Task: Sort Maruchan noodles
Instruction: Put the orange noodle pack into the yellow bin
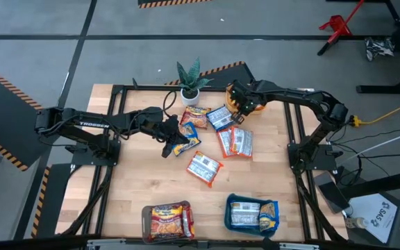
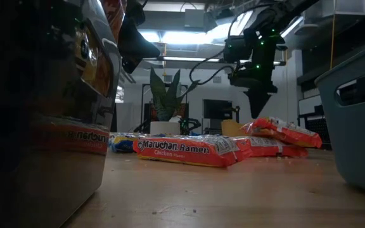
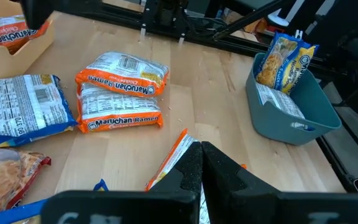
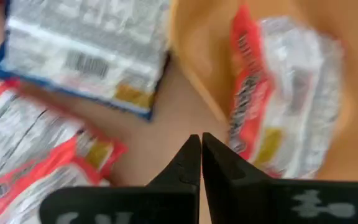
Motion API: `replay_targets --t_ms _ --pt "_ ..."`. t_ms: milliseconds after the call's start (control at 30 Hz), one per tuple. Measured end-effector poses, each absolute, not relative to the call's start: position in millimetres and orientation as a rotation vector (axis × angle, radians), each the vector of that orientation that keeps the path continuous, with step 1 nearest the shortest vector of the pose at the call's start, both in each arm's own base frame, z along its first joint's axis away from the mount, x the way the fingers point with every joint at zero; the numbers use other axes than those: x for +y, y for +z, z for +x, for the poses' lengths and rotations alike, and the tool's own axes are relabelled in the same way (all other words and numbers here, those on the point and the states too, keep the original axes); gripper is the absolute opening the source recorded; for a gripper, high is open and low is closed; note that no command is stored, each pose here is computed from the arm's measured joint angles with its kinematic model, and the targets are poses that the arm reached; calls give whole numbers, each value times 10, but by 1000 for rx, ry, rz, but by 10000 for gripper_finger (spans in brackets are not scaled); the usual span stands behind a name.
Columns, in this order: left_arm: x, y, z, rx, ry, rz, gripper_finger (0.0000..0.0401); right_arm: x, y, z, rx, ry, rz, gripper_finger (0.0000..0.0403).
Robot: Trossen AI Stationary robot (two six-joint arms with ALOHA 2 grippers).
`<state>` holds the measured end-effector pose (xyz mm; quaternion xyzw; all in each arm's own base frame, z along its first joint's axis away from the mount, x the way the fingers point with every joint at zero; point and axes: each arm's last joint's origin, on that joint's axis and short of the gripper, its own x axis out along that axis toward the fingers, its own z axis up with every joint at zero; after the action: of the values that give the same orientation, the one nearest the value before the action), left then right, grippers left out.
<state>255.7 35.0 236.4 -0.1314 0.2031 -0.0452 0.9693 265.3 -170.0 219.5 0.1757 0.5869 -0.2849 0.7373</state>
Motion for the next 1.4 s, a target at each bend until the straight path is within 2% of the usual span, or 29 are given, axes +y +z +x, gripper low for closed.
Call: replay_targets --t_ms 133,300,500,767,1000,1167,1400 --pt "349 2363 2557 412 -91 -266 0 -1711 2116 2630 1359 -644 385 0" --pt "350 2357 2555 417 -91 -267 0 -1755 2007 2586 1464 -761 328 0" --pt "351 2338 2546 438 -76 -261 0 -1788 1997 2568 1476 -933 238 0" --pt "354 2330 2543 446 -63 -260 0 -1788 2008 2519 1512 -1025 181 0" --pt "355 2330 2544 446 -63 -265 0 -1796 2000 2615 1414 -900 314 0" --pt "354 2331 2543 445 -63 -266 0 -1854 2002 2651 1322 -964 354 0" --pt "348 2332 2544 446 -70 -282 0 -1904 1772 2679 1397 -922 417 0"
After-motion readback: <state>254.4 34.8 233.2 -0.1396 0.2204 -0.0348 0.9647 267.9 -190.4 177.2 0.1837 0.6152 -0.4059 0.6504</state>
